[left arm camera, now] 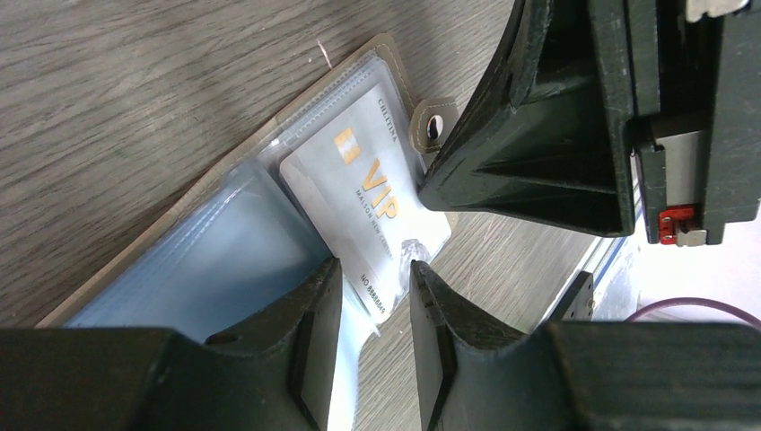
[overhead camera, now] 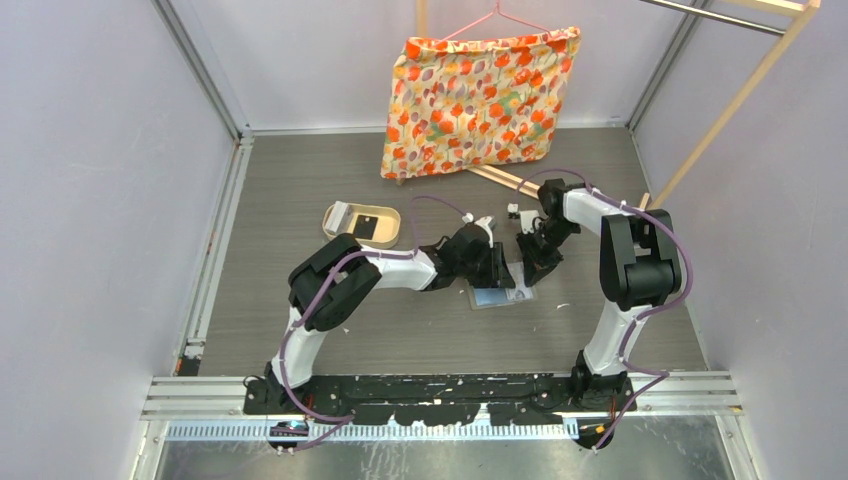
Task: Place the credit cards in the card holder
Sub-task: Insert the credit card into the card holder.
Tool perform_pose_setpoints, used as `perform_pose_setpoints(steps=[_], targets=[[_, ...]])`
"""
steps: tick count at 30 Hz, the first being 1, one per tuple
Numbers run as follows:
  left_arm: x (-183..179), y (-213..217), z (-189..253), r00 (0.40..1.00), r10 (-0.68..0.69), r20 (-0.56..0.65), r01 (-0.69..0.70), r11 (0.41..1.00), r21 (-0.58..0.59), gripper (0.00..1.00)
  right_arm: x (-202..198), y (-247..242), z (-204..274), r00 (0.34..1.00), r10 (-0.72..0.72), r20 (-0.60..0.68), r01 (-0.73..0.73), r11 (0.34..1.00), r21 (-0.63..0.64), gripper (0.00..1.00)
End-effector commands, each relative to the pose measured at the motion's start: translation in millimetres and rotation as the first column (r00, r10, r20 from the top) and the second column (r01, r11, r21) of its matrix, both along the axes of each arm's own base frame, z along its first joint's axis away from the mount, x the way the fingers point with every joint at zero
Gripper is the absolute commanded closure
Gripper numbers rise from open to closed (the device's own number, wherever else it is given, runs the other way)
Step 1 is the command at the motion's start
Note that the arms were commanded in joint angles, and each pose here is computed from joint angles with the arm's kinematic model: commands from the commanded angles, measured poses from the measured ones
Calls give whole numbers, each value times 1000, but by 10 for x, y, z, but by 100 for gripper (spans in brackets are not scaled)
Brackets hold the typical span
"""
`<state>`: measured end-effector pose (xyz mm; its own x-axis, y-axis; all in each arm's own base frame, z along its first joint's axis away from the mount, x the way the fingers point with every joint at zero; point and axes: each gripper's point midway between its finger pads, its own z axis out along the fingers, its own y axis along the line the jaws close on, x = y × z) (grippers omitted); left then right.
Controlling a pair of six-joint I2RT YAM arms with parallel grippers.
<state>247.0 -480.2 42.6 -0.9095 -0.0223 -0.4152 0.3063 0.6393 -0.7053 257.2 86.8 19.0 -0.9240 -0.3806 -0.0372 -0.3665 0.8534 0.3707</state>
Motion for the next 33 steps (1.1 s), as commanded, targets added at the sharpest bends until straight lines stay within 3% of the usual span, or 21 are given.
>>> perform_pose_setpoints(steps=[1, 7, 15, 21, 28, 33], targets=[[-23, -170, 209, 999, -28, 24, 30, 996, -87, 64, 41, 199, 96, 1000, 5, 8, -6, 996, 91, 89], [-30, -209, 333, 1000, -18, 5, 19, 982, -188, 63, 82, 212, 226, 999, 2, 48, -7, 993, 114, 88], [26, -48, 314, 999, 1, 32, 4, 988, -157, 56, 198, 79, 604, 981, -53, 184, 21, 984, 174, 82], [50, 141, 475, 994, 5, 105, 9, 991, -134, 53, 139, 246, 707, 985, -47, 168, -3, 958, 286, 81], [66, 429, 621, 971, 0, 238, 22, 996, -90, 54, 132, 448, 735, 989, -82, 123, 27, 918, 395, 84], [57, 639, 465, 961, -21, 277, 38, 998, -54, 64, 157, 601, 642, 989, -103, 105, 52, 915, 401, 91]])
